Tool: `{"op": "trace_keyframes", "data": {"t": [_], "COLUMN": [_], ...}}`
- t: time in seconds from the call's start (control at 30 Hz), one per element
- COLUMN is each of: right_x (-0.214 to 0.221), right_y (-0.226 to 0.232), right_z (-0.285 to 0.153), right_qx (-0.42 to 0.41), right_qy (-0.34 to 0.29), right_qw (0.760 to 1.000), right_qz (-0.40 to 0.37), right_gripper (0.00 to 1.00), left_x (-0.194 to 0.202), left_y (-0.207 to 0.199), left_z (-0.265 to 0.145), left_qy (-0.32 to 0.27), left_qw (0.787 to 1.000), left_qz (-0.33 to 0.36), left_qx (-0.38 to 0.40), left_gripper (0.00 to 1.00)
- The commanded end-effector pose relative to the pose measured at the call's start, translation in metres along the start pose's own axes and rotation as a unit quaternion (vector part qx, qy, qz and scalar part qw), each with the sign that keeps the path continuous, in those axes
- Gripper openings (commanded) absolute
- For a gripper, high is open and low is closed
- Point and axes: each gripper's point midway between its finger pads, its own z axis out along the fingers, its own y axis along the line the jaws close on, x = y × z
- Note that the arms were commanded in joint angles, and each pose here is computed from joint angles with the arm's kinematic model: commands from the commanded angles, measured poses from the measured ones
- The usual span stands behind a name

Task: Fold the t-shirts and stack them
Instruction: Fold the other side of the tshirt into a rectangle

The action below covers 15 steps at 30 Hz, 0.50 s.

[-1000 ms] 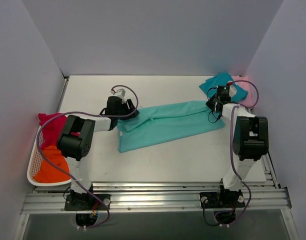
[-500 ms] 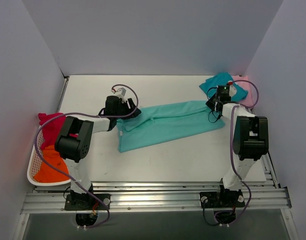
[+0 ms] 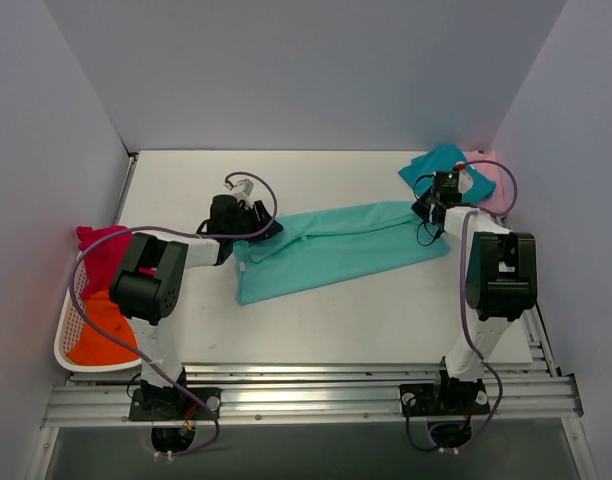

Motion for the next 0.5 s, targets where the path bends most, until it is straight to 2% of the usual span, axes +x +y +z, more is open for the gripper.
{"op": "trace_keyframes", "data": {"t": [0.0, 0.47], "right_x": [-0.003, -0.002], "right_y": [0.0, 0.0], "right_z": [0.004, 0.004], "right_qx": [0.008, 0.005], "right_qy": [-0.008, -0.007], "right_qw": [1.0, 1.0], "right_qz": [-0.008, -0.008], "right_gripper": [0.0, 0.0], "left_x": [-0.012, 0.008], "left_y": [-0.01, 0.0], "left_z": [-0.003, 0.006], "left_qy": [-0.017, 0.013], "left_qw": [0.999, 1.0], "left_qz": [0.011, 0.012], "left_qx": [0.025, 0.024], "left_gripper": [0.52, 0.46]}}
